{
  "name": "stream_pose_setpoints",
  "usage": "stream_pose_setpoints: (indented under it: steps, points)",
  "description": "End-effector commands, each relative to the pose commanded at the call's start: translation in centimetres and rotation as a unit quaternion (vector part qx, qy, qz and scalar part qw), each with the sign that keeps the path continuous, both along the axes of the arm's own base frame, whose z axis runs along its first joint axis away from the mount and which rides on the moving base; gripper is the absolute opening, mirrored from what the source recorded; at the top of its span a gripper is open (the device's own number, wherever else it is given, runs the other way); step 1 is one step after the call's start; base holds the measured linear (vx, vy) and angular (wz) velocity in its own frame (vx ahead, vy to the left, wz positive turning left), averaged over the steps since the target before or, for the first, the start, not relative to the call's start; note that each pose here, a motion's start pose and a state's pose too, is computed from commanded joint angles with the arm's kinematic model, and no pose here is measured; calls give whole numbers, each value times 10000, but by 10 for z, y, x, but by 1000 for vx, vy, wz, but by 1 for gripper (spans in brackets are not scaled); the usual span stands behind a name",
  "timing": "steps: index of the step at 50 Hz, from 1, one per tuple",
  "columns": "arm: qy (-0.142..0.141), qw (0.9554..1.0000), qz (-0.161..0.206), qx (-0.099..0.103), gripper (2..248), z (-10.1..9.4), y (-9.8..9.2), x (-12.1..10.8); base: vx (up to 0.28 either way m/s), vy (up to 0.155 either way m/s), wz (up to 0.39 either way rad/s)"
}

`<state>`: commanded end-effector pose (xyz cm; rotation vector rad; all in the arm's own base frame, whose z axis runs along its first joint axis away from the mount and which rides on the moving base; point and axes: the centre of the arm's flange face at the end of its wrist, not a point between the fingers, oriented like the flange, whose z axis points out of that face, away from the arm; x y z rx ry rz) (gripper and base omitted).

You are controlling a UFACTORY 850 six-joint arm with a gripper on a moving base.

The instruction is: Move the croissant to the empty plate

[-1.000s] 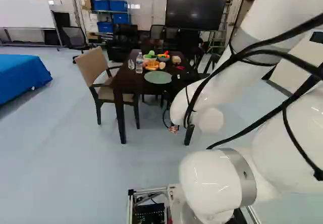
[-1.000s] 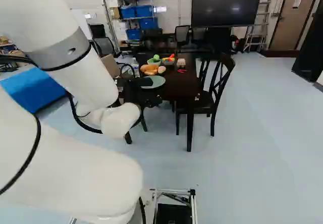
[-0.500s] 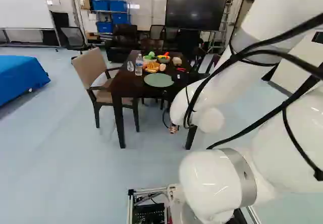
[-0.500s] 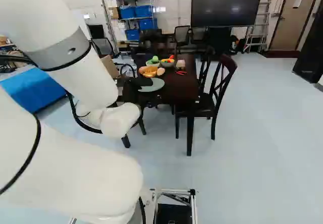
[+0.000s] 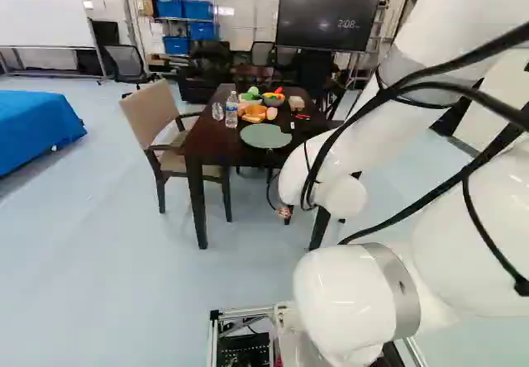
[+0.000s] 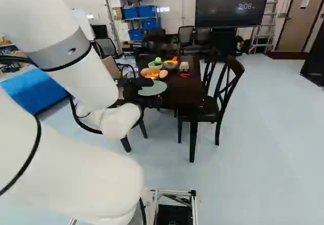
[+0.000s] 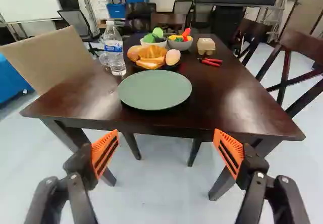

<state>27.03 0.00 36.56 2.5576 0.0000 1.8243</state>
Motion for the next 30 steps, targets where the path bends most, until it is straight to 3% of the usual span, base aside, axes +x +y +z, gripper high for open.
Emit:
stream_pose_setpoints:
  steps: [10, 30]
  points:
    - [0, 10000, 0, 0, 247, 0, 0, 0, 108, 29, 133]
    - [0, 10000, 0, 0, 247, 0, 0, 0, 94, 3, 0]
